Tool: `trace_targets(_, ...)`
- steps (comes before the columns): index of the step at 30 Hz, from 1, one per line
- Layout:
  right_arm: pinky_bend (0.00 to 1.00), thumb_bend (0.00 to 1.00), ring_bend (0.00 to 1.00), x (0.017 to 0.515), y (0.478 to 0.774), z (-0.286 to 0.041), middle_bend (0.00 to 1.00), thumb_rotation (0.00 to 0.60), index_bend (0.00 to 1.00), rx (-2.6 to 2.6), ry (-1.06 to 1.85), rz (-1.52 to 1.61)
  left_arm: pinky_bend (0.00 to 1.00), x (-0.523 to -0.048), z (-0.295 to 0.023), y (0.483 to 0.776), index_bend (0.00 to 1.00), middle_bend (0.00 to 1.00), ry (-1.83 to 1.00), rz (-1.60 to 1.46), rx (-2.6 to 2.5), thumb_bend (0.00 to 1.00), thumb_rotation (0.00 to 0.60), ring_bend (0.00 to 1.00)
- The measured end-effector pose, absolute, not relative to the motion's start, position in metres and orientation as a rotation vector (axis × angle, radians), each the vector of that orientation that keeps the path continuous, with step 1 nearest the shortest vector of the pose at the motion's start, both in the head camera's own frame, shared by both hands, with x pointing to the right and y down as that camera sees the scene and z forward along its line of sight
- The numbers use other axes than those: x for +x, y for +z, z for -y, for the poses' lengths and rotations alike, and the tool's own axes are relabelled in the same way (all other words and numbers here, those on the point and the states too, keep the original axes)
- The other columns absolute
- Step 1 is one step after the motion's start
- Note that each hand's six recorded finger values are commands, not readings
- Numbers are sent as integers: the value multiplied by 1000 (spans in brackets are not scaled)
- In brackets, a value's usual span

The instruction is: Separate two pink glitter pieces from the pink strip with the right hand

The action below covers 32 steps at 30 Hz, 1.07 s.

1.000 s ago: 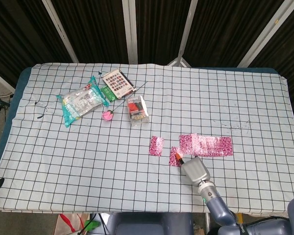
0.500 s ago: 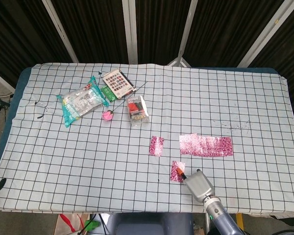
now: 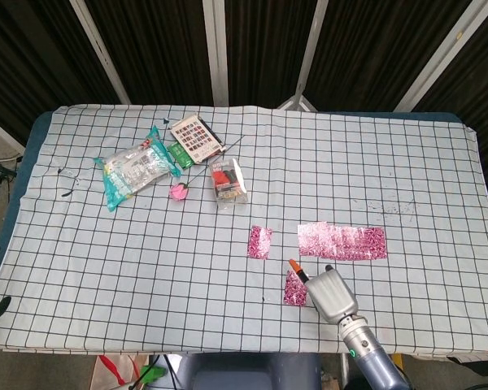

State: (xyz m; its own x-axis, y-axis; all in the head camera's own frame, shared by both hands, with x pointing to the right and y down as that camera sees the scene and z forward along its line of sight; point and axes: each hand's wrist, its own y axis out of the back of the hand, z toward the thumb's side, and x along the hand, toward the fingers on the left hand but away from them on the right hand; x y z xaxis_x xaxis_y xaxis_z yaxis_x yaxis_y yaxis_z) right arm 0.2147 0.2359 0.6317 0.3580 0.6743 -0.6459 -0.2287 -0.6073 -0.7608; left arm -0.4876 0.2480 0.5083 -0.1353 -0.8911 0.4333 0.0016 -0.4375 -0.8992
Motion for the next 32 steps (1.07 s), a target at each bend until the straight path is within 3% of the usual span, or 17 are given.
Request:
trace_targets(2,105,771,274,217,624,-224,288,600,0,-1803,1339,516,86,-488,-248,508,164,2,-1654,-1037,-1445,347,600,0)
trace_targets(4,49,740,161,224,618,-217,169,600,0,-1829,1322,627,86,-489,-247,507,164,2,-1652,-1044,-1445,348,600,0)
trace_targets(7,20,666,74,242,611,-211,60,600,0,-1890,1303,792,86,-489,-247,507,164,2,-1651,-1044,-1450,347,600,0)
trace_targets(12,12,650,67,303,593,-212,44,600,0,-1882,1291,945,86,-487,-247,506,164,2,-1640,-1043,-1457,347,600,0)
trace_targets(20,2,583,67,382,555,-244,43,600,0,-1644,1393,948,86,-487,-250,505,164,2,-1644,-1035,-1455,348,600,0)
trace_targets(32,2,583,67,418,532,-251,43,600,0,-1544,1441,995,86,-485,-251,502,164,3,-1619,-1040,-1461,347,600,0)
